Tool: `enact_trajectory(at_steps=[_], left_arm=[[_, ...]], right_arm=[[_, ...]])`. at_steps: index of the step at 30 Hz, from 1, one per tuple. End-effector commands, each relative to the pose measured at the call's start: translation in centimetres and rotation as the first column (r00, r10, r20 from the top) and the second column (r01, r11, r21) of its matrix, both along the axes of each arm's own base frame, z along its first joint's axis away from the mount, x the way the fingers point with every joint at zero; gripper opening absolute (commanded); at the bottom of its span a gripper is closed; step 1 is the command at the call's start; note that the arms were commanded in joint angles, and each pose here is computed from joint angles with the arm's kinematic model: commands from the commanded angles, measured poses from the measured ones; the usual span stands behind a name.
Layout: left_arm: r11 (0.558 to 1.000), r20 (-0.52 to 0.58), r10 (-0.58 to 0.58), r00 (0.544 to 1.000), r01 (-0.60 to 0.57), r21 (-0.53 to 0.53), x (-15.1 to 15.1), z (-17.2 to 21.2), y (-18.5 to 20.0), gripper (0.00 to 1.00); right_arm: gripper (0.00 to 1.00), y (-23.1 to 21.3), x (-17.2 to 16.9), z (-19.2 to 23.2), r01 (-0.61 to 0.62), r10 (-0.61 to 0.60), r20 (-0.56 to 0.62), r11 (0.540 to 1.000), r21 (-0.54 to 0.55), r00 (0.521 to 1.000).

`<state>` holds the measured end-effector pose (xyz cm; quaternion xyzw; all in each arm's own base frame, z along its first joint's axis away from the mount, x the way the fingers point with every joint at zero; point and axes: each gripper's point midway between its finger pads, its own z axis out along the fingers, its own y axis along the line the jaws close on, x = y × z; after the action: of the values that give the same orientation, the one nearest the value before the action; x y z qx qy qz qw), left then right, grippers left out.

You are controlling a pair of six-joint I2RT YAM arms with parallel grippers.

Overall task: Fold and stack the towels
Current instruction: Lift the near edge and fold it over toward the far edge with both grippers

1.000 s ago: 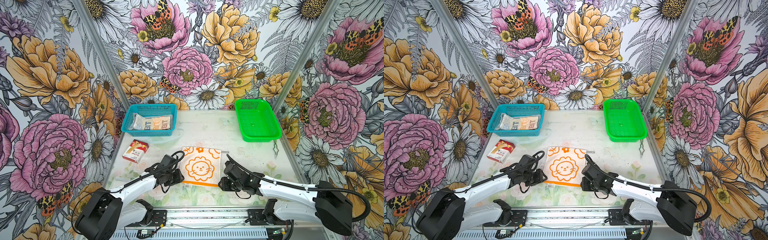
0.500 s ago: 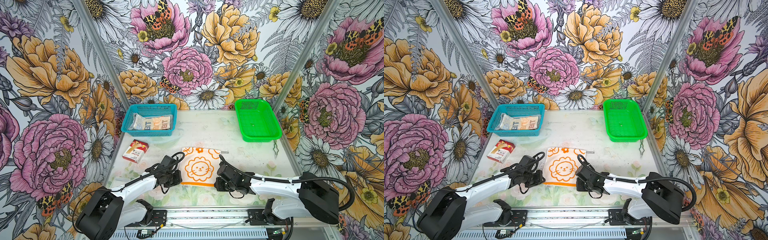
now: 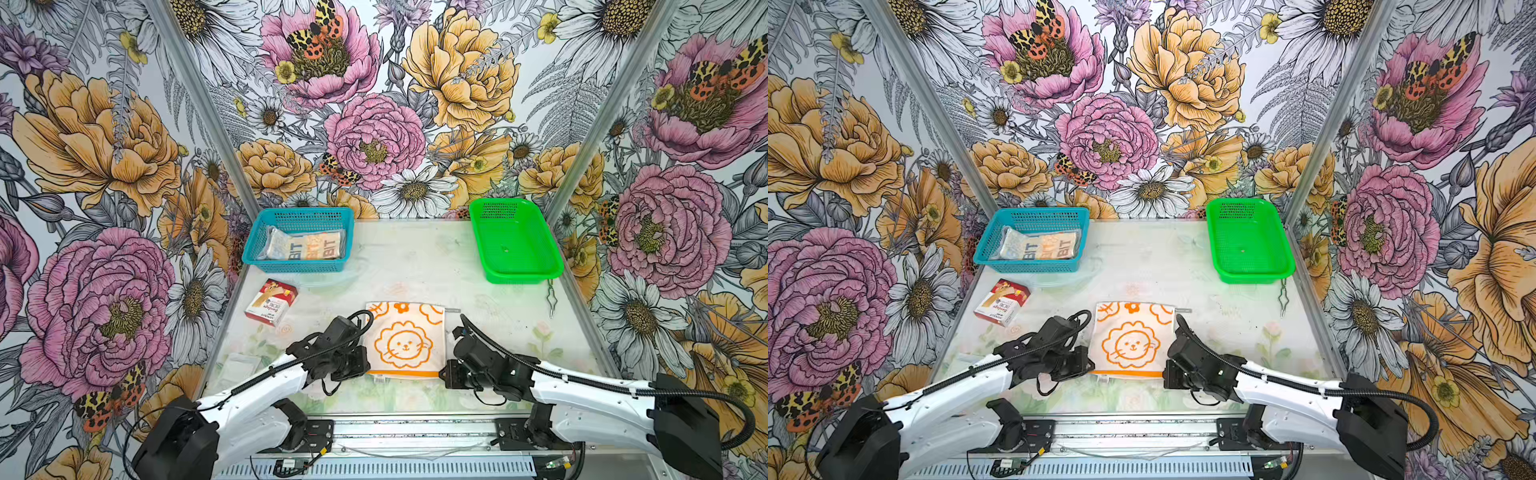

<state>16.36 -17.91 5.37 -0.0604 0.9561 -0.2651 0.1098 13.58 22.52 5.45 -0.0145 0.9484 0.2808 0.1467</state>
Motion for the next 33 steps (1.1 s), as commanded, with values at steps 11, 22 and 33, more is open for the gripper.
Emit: enact_trajectory(at_steps=[11,22,33], left_arm=[[0.997,0.105,0.04,0.994,-0.033,-0.069,6.6,4.6,-1.4,0.0],[0.998,0.13,0.034,0.991,-0.028,-0.049,11.2,5.3,-0.9,0.0],[0.999,0.107,0.027,0.994,-0.024,-0.029,14.5,3.1,-1.0,0.0]], right_arm=[[0.0,0.9,6.3,2.3,-0.056,0.057,0.022,0.998,-0.037,0.998],[0.0,0.2,11.2,3.0,-0.043,0.043,0.027,0.999,-0.02,0.999],[0.0,0.6,14.1,1.4,-0.071,0.071,-0.015,0.997,-0.035,0.997]])
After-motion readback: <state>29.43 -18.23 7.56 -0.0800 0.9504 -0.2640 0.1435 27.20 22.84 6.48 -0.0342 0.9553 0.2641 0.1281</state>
